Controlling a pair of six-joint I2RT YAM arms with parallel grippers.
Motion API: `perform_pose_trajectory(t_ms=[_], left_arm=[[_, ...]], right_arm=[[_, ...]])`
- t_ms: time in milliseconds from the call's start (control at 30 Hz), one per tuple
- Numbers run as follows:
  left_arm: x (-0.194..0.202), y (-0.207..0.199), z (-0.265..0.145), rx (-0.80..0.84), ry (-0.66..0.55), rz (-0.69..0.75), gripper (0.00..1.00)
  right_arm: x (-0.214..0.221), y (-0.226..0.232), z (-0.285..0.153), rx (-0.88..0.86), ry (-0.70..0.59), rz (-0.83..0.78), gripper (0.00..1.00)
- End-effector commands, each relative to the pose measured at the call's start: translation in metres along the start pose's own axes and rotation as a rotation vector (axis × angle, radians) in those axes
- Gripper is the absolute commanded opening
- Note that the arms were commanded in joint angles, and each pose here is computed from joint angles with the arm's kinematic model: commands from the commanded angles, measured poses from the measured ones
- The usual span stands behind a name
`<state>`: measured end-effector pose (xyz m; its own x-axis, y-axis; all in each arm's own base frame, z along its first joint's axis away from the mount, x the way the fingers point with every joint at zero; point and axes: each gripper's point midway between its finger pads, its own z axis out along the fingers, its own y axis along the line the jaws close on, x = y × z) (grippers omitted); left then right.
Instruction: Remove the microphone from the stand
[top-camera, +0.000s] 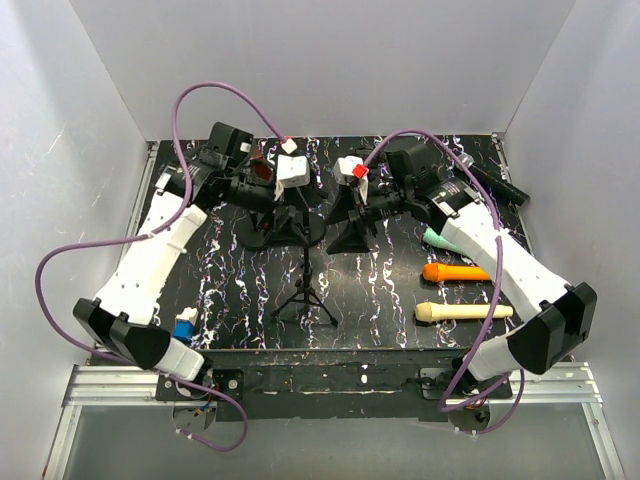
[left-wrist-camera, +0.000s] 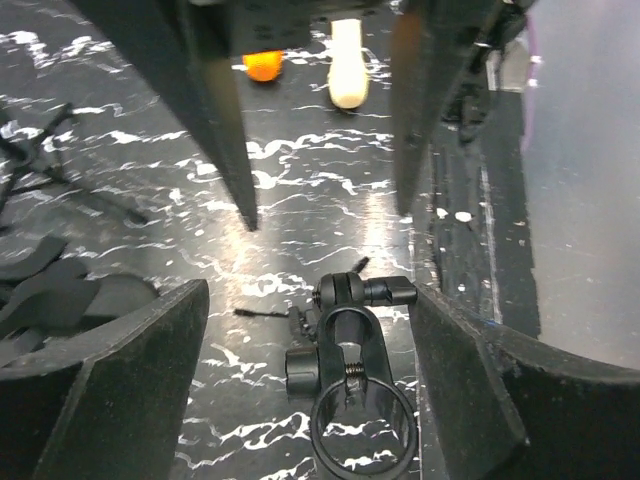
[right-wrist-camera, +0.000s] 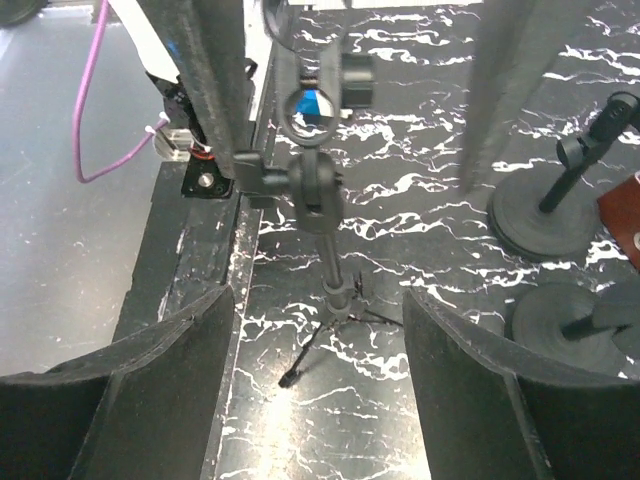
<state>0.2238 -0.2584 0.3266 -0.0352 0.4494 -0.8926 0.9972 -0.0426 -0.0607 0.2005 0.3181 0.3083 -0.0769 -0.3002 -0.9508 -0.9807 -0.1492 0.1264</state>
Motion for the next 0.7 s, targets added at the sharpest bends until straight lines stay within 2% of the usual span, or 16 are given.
perform_pose_trajectory(t_ms=[0,133,333,500,600,667], left_arm=[[-0.045,0.009,-0.04,-0.263,-0.055,0.055,0.84],[-0.057,0.001,-0.068,-0.379,-0.036,0.04,0.88],[-0.029,-0.002,-0.099,-0.562,0.085,0.039,0.89],[-0.012,0.013,-0.132,-0.801,0.1,-0.097,0.88],[-0.004,0.012,-0.14,-0.852,0.103,-0.121,0.87],[0.0,0.011,-0.143,-0.872,0.099,-0.143,0.87]], right_arm=[[-0.013,0.006,0.013,-0.071,-0.045,-0.026,0.75],[-0.014,0.006,0.025,-0.12,-0.059,-0.005,0.76],[-0.013,0.008,0.051,-0.207,-0.063,0.04,0.76],[-0.012,0.01,0.061,-0.269,-0.057,0.071,0.74],[-0.013,0.01,0.065,-0.291,-0.062,0.088,0.62],[-0.012,0.008,0.068,-0.263,-0.06,0.096,0.47]])
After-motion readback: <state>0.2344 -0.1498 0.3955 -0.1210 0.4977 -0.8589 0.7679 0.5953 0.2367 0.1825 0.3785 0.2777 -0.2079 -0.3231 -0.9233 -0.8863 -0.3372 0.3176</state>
